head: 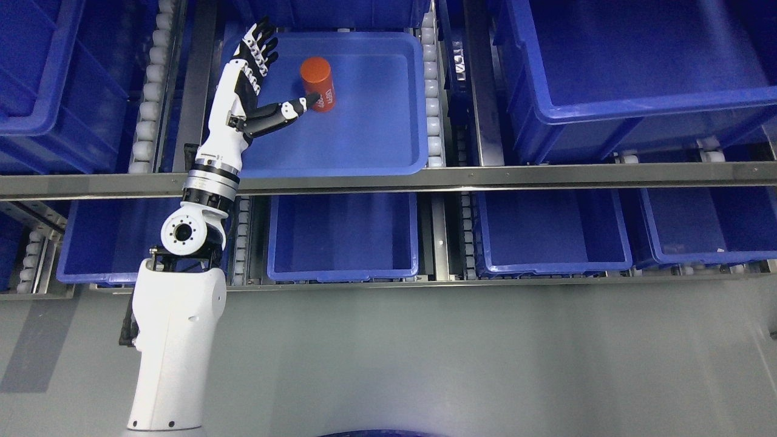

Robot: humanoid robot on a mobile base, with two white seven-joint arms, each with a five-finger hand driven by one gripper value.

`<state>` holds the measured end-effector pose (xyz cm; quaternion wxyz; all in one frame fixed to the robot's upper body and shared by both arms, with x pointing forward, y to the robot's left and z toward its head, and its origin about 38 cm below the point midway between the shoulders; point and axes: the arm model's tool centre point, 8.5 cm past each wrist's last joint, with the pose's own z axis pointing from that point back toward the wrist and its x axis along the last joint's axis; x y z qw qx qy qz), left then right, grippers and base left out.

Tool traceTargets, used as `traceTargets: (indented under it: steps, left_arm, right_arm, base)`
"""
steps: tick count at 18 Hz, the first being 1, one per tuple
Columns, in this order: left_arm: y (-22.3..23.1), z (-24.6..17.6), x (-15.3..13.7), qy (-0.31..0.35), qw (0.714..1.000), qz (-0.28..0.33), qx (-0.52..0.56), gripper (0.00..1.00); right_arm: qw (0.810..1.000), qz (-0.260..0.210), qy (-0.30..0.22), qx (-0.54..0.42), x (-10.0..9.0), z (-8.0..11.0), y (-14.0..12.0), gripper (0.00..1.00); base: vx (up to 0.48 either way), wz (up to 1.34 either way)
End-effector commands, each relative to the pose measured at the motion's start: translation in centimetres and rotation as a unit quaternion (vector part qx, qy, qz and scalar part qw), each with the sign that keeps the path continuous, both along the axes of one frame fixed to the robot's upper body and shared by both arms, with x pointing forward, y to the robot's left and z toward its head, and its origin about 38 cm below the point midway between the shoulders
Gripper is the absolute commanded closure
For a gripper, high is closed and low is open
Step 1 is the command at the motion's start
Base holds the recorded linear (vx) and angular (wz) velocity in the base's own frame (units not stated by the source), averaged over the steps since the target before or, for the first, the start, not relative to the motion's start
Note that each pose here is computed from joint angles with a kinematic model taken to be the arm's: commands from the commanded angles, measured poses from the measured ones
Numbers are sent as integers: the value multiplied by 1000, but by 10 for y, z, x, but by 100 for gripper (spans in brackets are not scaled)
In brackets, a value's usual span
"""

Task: Grab orange capacitor from left shelf to right desk
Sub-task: 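Reach the left hand over the orange capacitor in the blue bin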

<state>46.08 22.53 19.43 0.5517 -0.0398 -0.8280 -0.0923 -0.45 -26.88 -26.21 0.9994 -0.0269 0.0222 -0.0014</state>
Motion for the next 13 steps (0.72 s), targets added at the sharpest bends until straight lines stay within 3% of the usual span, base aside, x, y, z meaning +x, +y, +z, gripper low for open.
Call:
traceTargets:
  steps: [1,10,13]
  left_arm:
    - [3,-9,-19,2,1000,0,11,0]
    - [15,-5,-9,10,999,2,38,0]
    - [12,-13,7,46,997,-5,57,0]
  right_arm:
    - [1000,-4,-17,-9,11,0,-11,0]
    - [1000,-4,-17,-9,11,0,-11,0]
    - [1000,-4,-17,-9,11,0,-11,0]
  base:
    - [174,-34]
    - [94,-15]
    - [20,-4]
